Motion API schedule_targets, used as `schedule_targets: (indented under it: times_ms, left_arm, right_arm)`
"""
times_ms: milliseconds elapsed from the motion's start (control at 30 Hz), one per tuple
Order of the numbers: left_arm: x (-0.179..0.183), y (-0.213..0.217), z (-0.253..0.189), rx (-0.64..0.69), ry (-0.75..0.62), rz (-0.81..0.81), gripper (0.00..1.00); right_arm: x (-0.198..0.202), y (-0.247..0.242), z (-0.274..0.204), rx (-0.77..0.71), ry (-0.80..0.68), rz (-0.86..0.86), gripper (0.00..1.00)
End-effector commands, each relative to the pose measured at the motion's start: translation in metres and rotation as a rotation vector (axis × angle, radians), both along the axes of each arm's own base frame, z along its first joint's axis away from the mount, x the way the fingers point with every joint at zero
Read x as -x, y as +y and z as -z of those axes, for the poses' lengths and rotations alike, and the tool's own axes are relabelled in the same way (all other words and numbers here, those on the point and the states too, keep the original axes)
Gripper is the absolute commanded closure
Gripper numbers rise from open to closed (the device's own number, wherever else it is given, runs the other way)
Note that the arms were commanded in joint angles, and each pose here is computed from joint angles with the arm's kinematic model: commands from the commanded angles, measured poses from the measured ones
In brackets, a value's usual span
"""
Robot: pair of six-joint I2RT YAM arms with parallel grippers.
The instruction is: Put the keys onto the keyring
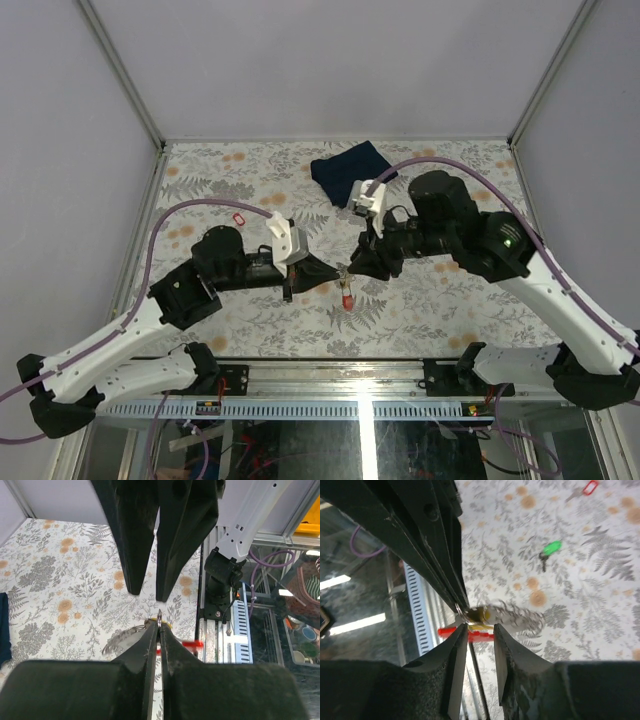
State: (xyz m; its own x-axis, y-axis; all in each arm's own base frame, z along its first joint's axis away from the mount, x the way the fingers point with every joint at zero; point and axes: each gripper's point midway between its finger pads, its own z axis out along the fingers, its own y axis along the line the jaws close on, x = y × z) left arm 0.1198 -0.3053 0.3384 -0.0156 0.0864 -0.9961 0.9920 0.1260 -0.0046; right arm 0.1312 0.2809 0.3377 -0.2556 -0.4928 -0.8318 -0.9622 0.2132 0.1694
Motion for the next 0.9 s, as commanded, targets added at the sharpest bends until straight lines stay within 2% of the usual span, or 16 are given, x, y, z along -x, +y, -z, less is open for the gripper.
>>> schedule_targets:
  times_ms: [0,133,333,867]
  left_arm:
    - [-0.003,0.005,-0.030,0.154,-0.015,-0.063,1.00]
    - [-0.006,0.012,-0.041,0.250,-0.008,-0.116,1.00]
    - [-0.011,0.029,-0.062,0.443,0.005,-0.192,1.00]
    - [-0.011,0.054,-0.092,0.723,0.062,-0.142,1.00]
  right_arm:
    - [-0.019,0.000,-0.050,-0.225,-0.153,0.148,0.64]
    - [-0.027,-0.007,-0.074,-0.391,-0.192,0.267,0.61]
    - [-0.029,-0.010,-0.082,-0.546,-0.116,0.369,0.60]
    - [-0.007,0.006,-0.094,-0.759,0.122,0.151,0.60]
